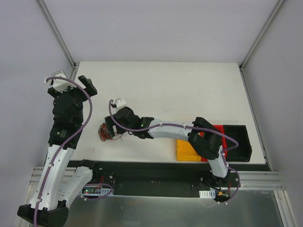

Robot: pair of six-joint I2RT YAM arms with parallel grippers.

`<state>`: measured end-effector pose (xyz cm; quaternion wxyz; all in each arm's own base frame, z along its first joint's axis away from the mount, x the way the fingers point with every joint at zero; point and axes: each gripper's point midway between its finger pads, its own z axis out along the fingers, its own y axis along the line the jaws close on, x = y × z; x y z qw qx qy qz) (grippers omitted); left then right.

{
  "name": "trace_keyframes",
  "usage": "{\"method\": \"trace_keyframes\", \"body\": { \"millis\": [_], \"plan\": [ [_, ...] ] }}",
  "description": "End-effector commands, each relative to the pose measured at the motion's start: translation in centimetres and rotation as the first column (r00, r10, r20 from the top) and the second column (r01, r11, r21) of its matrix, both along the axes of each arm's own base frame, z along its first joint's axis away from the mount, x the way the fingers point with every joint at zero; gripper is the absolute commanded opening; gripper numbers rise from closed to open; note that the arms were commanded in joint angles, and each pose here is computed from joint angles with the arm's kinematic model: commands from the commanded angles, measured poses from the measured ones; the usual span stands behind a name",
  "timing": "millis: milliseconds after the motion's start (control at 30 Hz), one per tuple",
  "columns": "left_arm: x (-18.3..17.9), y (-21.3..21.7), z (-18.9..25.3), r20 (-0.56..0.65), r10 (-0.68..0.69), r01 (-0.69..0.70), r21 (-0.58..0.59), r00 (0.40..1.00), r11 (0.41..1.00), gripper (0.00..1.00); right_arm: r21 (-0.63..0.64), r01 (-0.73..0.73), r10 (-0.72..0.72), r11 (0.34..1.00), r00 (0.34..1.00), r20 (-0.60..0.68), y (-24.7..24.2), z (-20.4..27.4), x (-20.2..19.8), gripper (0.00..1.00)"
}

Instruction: Untangle the cables

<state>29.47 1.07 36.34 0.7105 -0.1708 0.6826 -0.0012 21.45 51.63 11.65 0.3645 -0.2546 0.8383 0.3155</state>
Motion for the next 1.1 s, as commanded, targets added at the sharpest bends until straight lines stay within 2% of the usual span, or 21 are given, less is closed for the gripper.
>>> {"method": "trace_keyframes", "body": {
  "millis": [0, 200, 267, 367, 400, 467, 500, 567, 600, 700, 800, 900, 967, 1000, 1067],
  "plan": [
    [0.2, -0.7, 0.1, 0.012, -0.033, 0.033, 0.009, 0.999, 0.999, 0.99, 0.101, 0.047, -0.041, 0.994, 0.997, -0.058, 3.6, 1.0, 1.3, 0.87],
    [0.6, -1.1, -0.3, 0.004, -0.052, 0.051, 0.008, 0.999, 0.999, 0.99, 0.074, 0.007, 0.007, 0.997, 0.985, -0.175, 6.1, -2.4, -0.1, 0.69],
    [0.7, -1.4, -0.2, 0.004, -0.067, 0.067, 0.007, 0.998, 0.998, 0.99, 0.057, -0.021, 0.031, 0.998, 0.983, -0.179, 6.3, -2.9, -0.3, 0.63],
    [1.0, -1.9, -0.6, -0.007, -0.094, 0.094, 0.005, 0.996, 0.996, 0.99, 0.006, -0.008, 0.009, 1.000, 0.992, -0.124, 5.2, -2.8, 0.5, 0.47],
    [1.1, -2.2, -0.5, -0.007, -0.108, 0.108, 0.004, 0.994, 0.994, 0.99, -0.007, 0.010, -0.011, 1.000, 0.994, -0.106, 4.6, -3.0, 0.8, 0.39],
    [1.2, -3.0, -0.5, -0.006, -0.154, 0.154, -0.003, 0.988, 0.988, 0.99, -0.013, 0.022, -0.023, 1.000, 0.995, -0.101, 3.5, -3.0, 1.6, 0.12],
    [1.3, -3.3, -0.7, -0.010, -0.167, 0.167, -0.006, 0.986, 0.986, 0.99, -0.018, 0.027, -0.029, 0.999, 0.993, -0.113, 2.6, -3.0, 1.8, 0.02],
    [1.4, -4.0, -0.9, -0.015, -0.202, 0.202, -0.011, 0.979, 0.979, 0.99, -0.024, 0.024, -0.027, 0.999, 0.992, -0.124, 0.8, -2.6, 2.1, 0.01],
    [1.5, -4.3, -0.9, -0.018, -0.219, 0.218, -0.012, 0.976, 0.976, 0.99, 0.000, 0.013, -0.013, 1.000, 0.994, -0.109, 0.3, -1.7, 2.4, 0.01],
    [2.2, -5.5, -1.6, -0.045, -0.275, 0.274, -0.015, 0.960, 0.962, 0.99, -0.034, 0.005, -0.006, 0.999, 0.999, -0.048, -3.3, -0.5, 3.3, 0.01],
    [2.7, -7.0, -2.2, -0.071, -0.353, 0.353, -0.015, 0.933, 0.936, 0.93, -0.055, -0.009, 0.009, 0.998, 1.000, -0.009, -7.0, 0.5, 4.5, 0.01],
    [3.4, -8.2, -3.5, -0.111, -0.398, 0.396, -0.039, 0.911, 0.917, 0.74, -0.035, -0.025, 0.023, 0.999, 0.998, -0.066, -10.2, 0.4, 5.2, 0.01],
    [3.8, -9.1, -4.5, -0.135, -0.427, 0.418, -0.087, 0.894, 0.904, 0.67, 0.022, -0.041, 0.044, 0.999, 0.992, -0.118, -11.5, 0.5, 5.6, 0.01],
    [4.0, -9.9, -5.5, -0.156, -0.458, 0.439, -0.145, 0.875, 0.887, 0.63, 0.053, -0.061, 0.068, 0.997, 0.988, -0.138, -11.9, 0.7, 5.4, 0.01],
    [4.6, -10.7, -7.5, -0.200, -0.464, 0.410, -0.259, 0.863, 0.874, 0.60, 0.090, -0.088, 0.101, 0.992, 0.982, -0.157, -12.4, 0.9, 5.1, 0.01]
  ]
}}
